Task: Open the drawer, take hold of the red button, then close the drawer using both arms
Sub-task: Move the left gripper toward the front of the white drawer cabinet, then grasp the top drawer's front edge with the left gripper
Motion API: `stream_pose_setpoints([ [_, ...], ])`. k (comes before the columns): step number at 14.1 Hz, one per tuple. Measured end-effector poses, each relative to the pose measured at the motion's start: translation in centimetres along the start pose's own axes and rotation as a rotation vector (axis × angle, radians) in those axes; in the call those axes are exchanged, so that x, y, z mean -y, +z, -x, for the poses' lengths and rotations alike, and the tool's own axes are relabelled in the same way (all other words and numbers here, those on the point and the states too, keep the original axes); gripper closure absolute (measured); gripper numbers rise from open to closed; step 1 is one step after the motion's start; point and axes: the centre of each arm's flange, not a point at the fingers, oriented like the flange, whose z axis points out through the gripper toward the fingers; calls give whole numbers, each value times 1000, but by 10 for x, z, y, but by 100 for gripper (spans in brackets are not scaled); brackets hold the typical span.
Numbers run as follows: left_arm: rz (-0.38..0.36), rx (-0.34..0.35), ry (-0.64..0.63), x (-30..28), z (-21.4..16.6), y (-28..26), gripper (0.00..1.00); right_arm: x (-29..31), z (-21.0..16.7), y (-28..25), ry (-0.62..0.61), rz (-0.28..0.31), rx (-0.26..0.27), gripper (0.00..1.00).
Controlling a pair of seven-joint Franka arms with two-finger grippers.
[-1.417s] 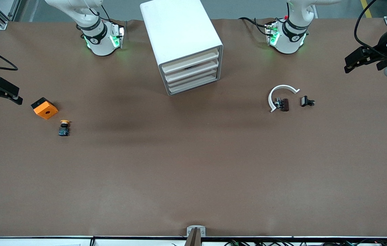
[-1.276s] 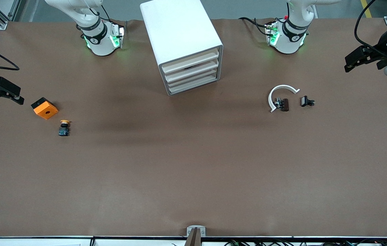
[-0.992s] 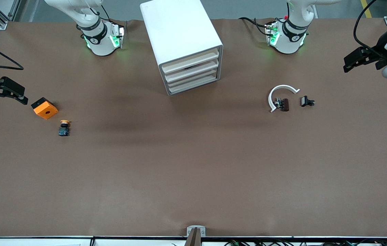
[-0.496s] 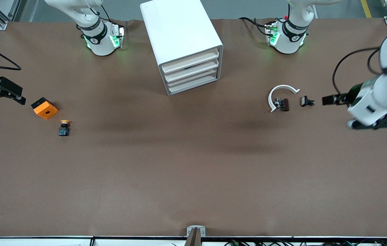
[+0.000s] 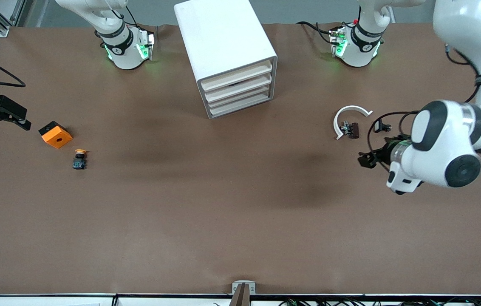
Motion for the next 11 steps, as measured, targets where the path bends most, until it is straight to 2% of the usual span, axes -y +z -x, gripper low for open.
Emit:
stream_pose_setpoints([
  [3, 84, 194, -241, -30, -6, 37, 0, 0, 0, 0, 0, 0, -1, 0],
  [5, 89, 280, -329, -51, 0, 58, 0, 0, 0, 0, 0, 0, -1, 0],
  [8, 8, 306, -381, -98, 43, 95, 0, 0, 0, 0, 0, 0, -1, 0],
  [11, -89, 284, -423, -139, 95, 133, 0, 0, 0, 0, -1, 0, -1, 0],
])
